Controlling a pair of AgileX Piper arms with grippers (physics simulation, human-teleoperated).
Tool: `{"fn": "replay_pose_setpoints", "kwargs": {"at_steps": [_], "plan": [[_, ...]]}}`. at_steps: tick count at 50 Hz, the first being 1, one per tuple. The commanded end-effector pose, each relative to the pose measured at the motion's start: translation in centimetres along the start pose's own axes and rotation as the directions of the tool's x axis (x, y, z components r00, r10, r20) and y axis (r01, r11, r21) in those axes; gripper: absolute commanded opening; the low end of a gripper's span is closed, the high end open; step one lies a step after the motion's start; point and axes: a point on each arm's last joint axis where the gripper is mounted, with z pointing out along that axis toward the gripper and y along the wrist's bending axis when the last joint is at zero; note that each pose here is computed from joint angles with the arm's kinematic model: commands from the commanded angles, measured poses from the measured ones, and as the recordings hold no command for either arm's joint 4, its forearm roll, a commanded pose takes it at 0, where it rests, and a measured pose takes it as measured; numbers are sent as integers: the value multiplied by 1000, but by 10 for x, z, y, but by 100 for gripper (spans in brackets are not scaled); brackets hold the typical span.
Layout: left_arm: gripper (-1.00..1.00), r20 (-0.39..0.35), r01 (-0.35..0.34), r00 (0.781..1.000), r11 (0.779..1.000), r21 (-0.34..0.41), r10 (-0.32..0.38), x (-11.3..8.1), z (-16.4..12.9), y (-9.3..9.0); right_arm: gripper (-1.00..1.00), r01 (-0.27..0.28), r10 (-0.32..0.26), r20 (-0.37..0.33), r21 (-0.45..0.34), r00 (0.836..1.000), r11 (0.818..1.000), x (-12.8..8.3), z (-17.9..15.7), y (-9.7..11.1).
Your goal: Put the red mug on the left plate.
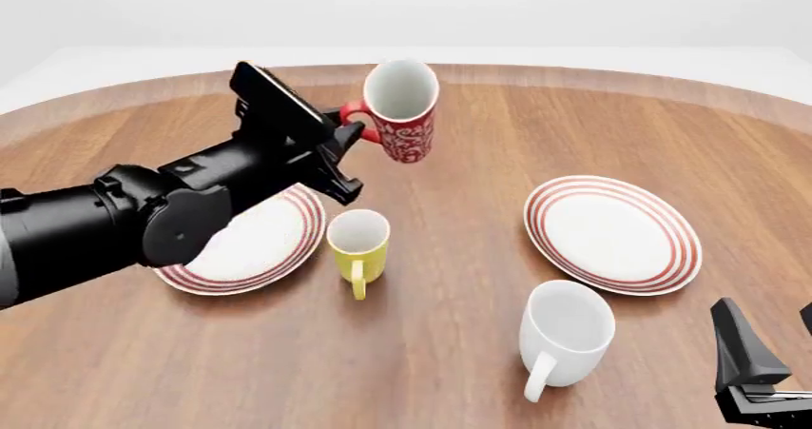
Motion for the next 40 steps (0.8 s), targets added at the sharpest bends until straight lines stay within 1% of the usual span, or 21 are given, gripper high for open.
{"fn": "replay_pose_setpoints", "kwargs": {"at_steps": [1,2,5,6,7,12,13,15,17,18,20,21,22,23,24,25,26,28,32,36,40], "plan": [[-100,5,-15,1000,992,-121,16,-20,-32,43,100,0,0,0,0,1000,1000,0,0,0],[-100,-5,-19,1000,988,-152,18,-19,-36,52,100,0,0,0,0,1000,1000,0,0,0],[-100,-23,-35,999,982,-186,31,-18,-44,62,100,0,0,0,0,1000,1000,0,0,0],[-100,-28,-21,1000,973,-229,15,-18,-52,75,100,0,0,0,0,1000,1000,0,0,0],[-100,-38,-22,999,970,-244,13,-17,-57,79,100,0,0,0,0,1000,1000,0,0,0],[-100,-58,-10,998,953,-304,-8,-9,-71,92,100,0,0,0,0,1000,1000,0,0,0],[-100,-68,-1,997,944,-330,-23,-3,-75,97,100,0,0,0,0,1000,1000,0,0,0],[-100,-79,1,996,939,-344,-30,2,-78,100,100,0,0,0,0,1000,1000,0,0,0],[-100,-101,7,994,925,-380,-49,12,-80,109,100,0,0,0,0,1000,1000,0,0,0],[-100,-106,9,993,923,-386,-54,13,-80,111,100,0,0,0,0,1000,1000,0,0,0],[-100,-127,-20,991,910,-414,-36,23,-86,115,100,0,0,0,0,1000,1000,0,0,0],[-100,-127,-20,991,910,-414,-36,23,-86,115,100,0,0,0,0,1000,1000,0,0,0],[-100,-137,4,988,896,-443,-72,30,-86,125,100,0,0,0,0,1000,1000,0,0,0],[-100,-149,3,986,889,-458,-80,36,-84,130,100,0,0,0,0,1000,1000,0,0,0],[-100,-148,16,984,884,-468,-96,37,-84,133,100,0,0,0,0,1000,1000,0,0,0],[-100,-148,23,983,881,-472,-105,39,-83,135,100,0,0,0,0,1000,1000,0,0,0],[-100,-157,13,983,881,-473,-99,43,-81,135,100,0,0,0,0,1000,1000,0,0,0],[-100,-167,26,978,874,-486,-122,49,-77,142,100,0,0,0,0,1000,1000,0,0,0],[-100,-187,37,971,868,-495,-149,61,-65,151,100,0,0,0,0,1000,1000,0,0,0],[-100,-202,60,962,859,-508,-186,72,-57,161,100,0,0,0,0,1000,1000,0,0,0],[-100,-210,89,951,850,-519,-227,89,-44,168,100,0,0,0,0,1000,1000,0,0,0]]}}
